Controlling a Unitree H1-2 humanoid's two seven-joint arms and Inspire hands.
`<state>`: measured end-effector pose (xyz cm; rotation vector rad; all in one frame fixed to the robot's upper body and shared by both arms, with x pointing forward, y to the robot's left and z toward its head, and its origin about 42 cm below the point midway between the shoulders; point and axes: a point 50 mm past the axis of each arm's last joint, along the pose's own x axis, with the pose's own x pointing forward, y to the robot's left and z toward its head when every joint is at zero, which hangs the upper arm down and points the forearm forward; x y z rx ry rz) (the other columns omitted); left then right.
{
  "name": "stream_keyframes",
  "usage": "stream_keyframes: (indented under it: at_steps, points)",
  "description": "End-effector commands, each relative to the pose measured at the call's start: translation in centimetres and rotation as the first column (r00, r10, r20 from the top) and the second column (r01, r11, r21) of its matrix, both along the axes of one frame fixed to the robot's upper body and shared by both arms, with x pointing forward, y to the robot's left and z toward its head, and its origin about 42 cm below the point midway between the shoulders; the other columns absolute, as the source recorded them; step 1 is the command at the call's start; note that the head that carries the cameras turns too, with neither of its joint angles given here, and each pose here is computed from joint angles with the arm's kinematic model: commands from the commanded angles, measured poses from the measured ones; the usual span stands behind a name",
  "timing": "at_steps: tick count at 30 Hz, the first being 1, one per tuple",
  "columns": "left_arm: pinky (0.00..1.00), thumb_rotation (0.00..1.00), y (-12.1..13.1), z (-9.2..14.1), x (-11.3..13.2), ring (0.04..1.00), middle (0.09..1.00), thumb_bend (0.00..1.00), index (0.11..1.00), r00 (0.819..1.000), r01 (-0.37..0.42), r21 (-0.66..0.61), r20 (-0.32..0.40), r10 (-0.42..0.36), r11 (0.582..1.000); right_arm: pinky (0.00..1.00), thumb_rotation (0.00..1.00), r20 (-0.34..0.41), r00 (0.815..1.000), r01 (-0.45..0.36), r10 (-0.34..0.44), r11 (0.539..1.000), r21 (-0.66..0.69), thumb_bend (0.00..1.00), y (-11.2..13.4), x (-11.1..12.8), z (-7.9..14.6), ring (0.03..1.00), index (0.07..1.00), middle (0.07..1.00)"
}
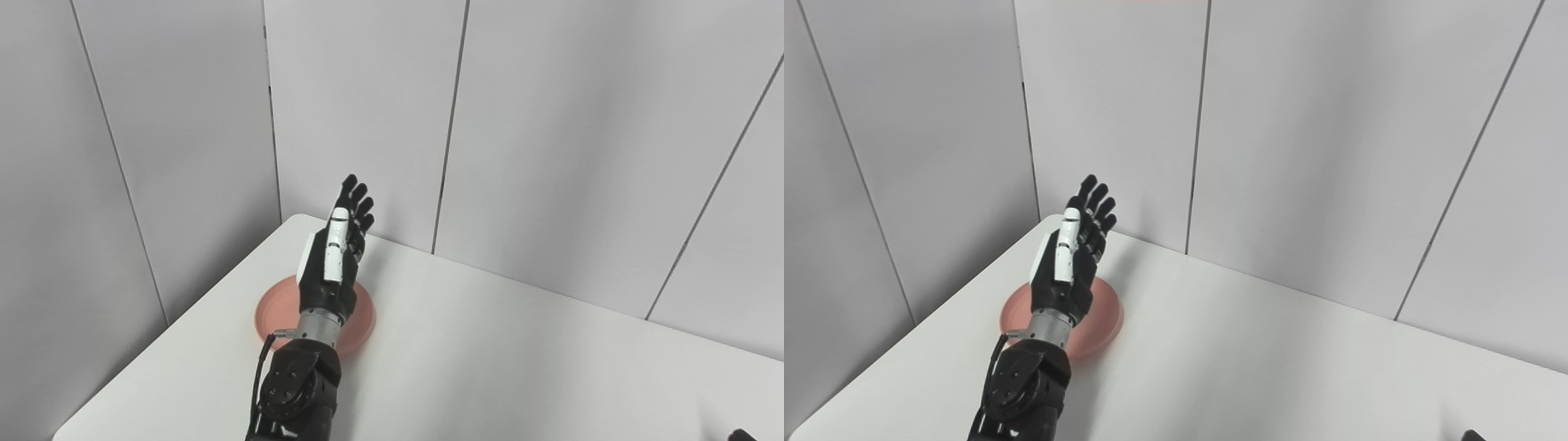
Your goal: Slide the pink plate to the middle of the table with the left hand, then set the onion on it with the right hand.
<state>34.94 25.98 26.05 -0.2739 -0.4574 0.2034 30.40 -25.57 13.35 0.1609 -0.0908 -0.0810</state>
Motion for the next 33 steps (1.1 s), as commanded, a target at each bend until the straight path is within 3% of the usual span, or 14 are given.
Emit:
stream_keyframes:
  at_steps: [1, 5, 22, 28, 33]
  points:
    - [0.98, 1.00, 0.7, 2.6, -0.3, 0.981, 0.986, 0.42, 0.977, 0.996, -0.026, 0.022, 0.081, 0.024, 0.999, 0.66, 0.83, -0.035, 0.999, 0.005, -0.004, 1.000, 0.010, 0.74, -0.1, -0.2, -0.8, 0.839, 0.795, 0.866]
    - [0.98, 1.00, 1.8, 3.3, -1.0, 0.981, 0.980, 0.39, 0.966, 0.993, -0.072, 0.018, 0.093, 0.070, 0.997, 0.70, 0.82, -0.036, 0.999, 0.002, -0.001, 1.000, 0.014, 0.75, 0.2, -0.3, -0.4, 0.864, 0.815, 0.887]
    - [0.93, 1.00, 7.2, 2.7, -2.6, 0.948, 0.956, 0.43, 0.949, 0.971, -0.227, 0.017, 0.083, 0.225, 0.974, 0.70, 0.80, -0.038, 0.999, 0.003, -0.002, 1.000, 0.013, 0.79, 0.2, -0.2, -0.4, 0.855, 0.814, 0.879]
    - [0.96, 1.00, 8.4, 2.5, -3.2, 0.970, 0.978, 0.43, 0.972, 0.965, -0.247, -0.013, 0.091, 0.247, 0.969, 0.67, 0.80, -0.043, 0.999, 0.002, -0.002, 1.000, 0.010, 0.82, 0.1, -0.2, -0.4, 0.840, 0.803, 0.865]
    - [0.96, 1.00, 8.8, 2.2, -3.3, 0.971, 0.972, 0.43, 0.959, 0.962, -0.261, -0.022, 0.084, 0.262, 0.965, 0.70, 0.81, -0.035, 0.999, -0.001, 0.001, 1.000, -0.001, 0.83, -0.1, -0.1, -0.5, 0.858, 0.820, 0.882]
